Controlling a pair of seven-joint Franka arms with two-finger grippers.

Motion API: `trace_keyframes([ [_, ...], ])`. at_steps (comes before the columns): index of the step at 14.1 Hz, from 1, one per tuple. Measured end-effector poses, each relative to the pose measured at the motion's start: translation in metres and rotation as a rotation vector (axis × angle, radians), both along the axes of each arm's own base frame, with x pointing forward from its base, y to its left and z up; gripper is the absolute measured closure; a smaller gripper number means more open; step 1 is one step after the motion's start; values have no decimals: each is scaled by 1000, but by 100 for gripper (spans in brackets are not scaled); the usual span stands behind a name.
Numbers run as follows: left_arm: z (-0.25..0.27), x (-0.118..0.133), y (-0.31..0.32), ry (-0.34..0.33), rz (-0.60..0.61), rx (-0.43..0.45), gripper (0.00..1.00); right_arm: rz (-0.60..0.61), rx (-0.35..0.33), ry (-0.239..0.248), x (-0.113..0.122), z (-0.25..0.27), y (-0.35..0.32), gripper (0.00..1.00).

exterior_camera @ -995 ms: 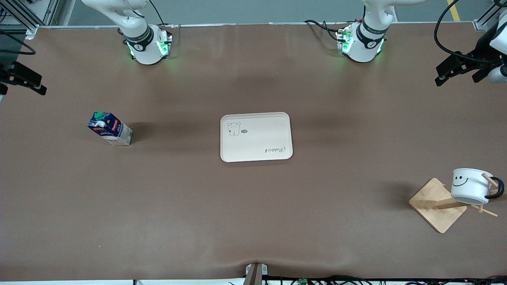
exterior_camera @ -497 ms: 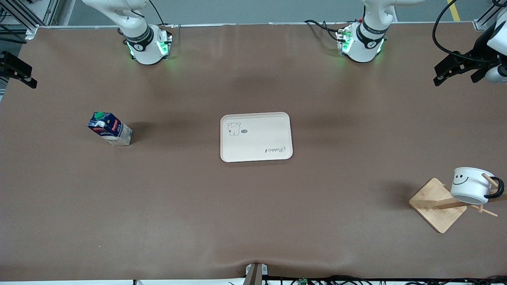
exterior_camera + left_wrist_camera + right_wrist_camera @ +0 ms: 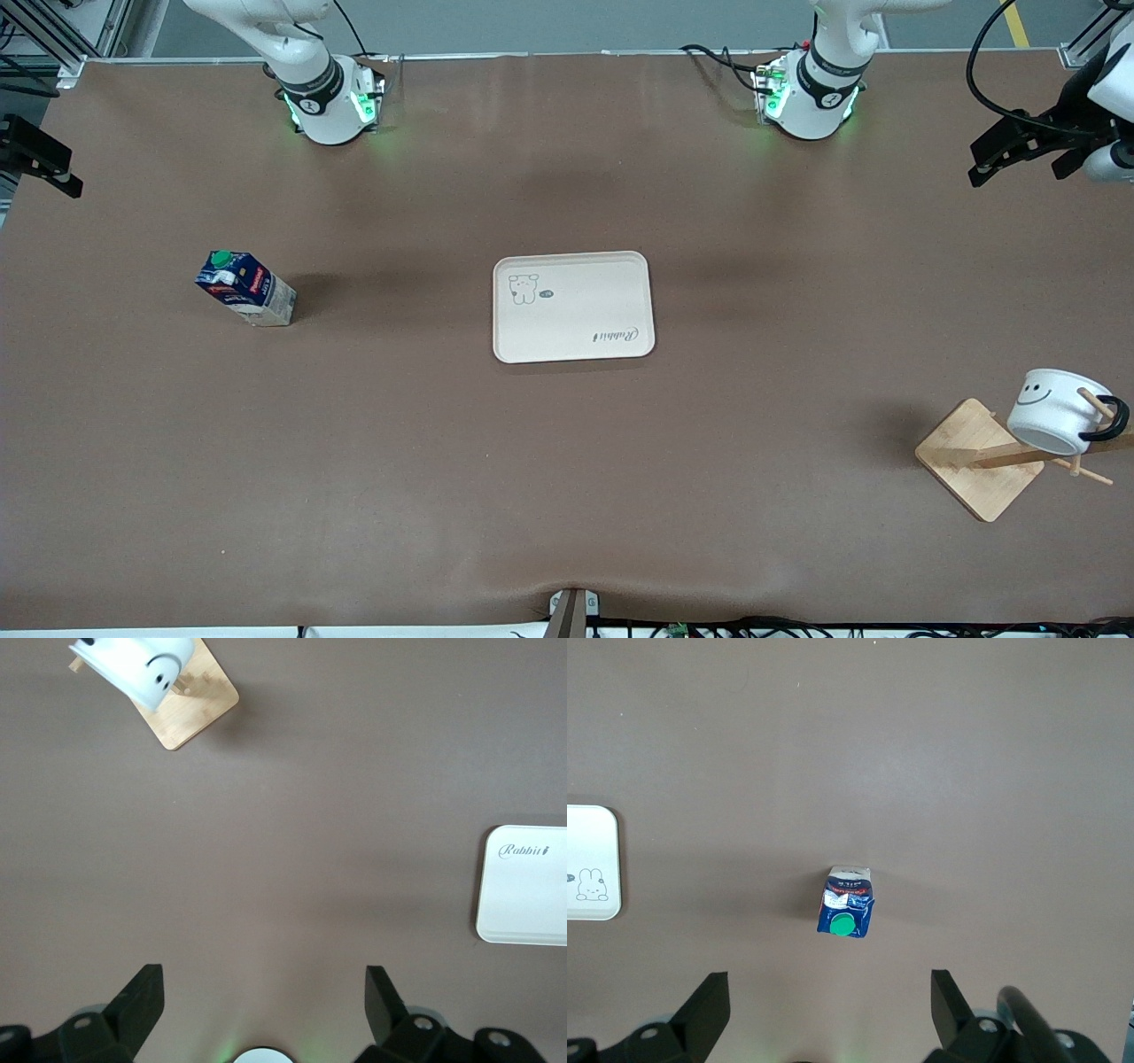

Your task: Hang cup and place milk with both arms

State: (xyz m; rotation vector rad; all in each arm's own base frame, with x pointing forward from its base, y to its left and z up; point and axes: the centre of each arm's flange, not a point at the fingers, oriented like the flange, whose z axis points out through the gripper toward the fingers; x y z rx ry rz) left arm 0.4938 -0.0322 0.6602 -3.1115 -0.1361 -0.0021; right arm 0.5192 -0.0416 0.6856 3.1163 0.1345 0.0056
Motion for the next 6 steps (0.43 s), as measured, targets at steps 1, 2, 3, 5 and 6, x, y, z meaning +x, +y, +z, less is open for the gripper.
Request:
trace_keyframes([
  [1,0,0,0,-1,13,0,0,0,0,0,0,0,0,0],
  [2,0,0,-1,-1,22,0,0,0,0,0,0,0,0,0],
  [3,0,0,-2,-1,24,0,0,0,0,0,0,0,0,0],
  [5,0,0,-5,0,20,0,0,0,0,0,0,0,0,0],
  [6,0,0,-5,0,19,0,0,0,0,0,0,0,0,0],
])
